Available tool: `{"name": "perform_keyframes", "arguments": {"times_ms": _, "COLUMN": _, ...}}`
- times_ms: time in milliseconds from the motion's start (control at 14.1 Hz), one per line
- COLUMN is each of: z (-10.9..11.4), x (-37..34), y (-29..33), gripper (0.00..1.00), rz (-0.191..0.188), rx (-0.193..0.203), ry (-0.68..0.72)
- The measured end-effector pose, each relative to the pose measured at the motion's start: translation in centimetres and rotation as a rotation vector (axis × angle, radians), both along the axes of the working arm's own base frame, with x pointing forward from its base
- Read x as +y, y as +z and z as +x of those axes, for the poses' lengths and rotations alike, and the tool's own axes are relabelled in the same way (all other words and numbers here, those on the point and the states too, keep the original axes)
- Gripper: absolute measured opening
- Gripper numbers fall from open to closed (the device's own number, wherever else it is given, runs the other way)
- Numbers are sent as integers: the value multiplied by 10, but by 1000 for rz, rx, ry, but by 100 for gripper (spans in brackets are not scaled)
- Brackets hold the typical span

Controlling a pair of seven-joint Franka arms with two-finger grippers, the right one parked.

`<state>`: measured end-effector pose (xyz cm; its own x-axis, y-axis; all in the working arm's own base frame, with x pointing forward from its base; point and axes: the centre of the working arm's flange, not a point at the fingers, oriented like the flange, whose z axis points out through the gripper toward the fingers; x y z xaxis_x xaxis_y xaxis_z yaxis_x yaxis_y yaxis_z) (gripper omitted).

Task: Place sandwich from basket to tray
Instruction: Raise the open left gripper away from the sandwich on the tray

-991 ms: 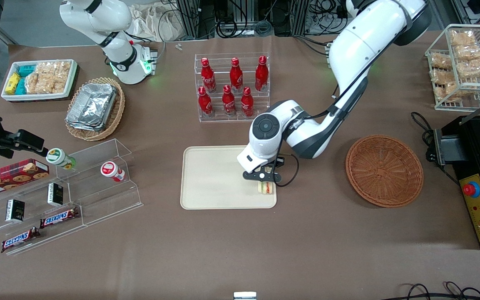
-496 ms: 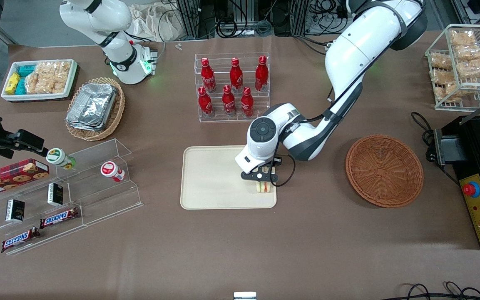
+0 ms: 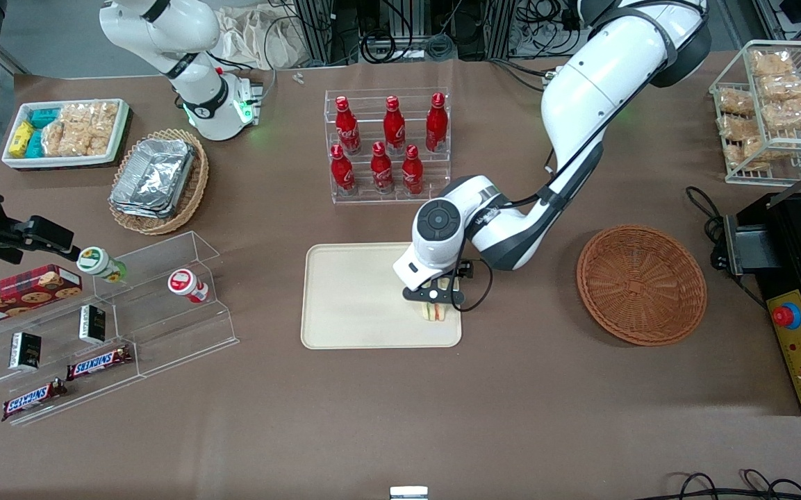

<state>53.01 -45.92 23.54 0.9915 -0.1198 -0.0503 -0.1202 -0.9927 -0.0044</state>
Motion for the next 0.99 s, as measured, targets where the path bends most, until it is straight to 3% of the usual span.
{"name": "perform_keyframes", "arguments": {"times_ms": 283, "z": 16, "x": 12, "y": 83, "gripper": 100, "rz": 43, "rx": -55, "ry": 29}}
{"name": "perform_keyframes", "arguments": {"times_ms": 425, "z": 10, "x": 27, "y": 149, "gripper": 100, "rz": 108, "rx": -85, "ry": 44}}
{"name": "perform_keyframes", "arguments": {"times_ms": 566, "z": 10, "x": 52, "y": 204, "gripper": 100, "rz": 140, "rx": -126, "ry": 91}}
{"name": "perform_keyframes", "arguments": {"times_ms": 779, "z": 41, "x": 117, "y": 248, "gripper": 100, "rz": 97, "rx": -136, "ry": 192}}
{"name": "perform_keyframes", "arguments": {"times_ms": 850, "z": 49, "x": 136, "y": 254, "gripper": 100, "rz": 87, "rx": -123, "ry": 194}}
{"name": "perform_keyframes", "arguments": {"times_ms": 991, "z": 56, "x": 171, "y": 266, "gripper": 100, "rz": 61, "rx": -56, "ry": 172}}
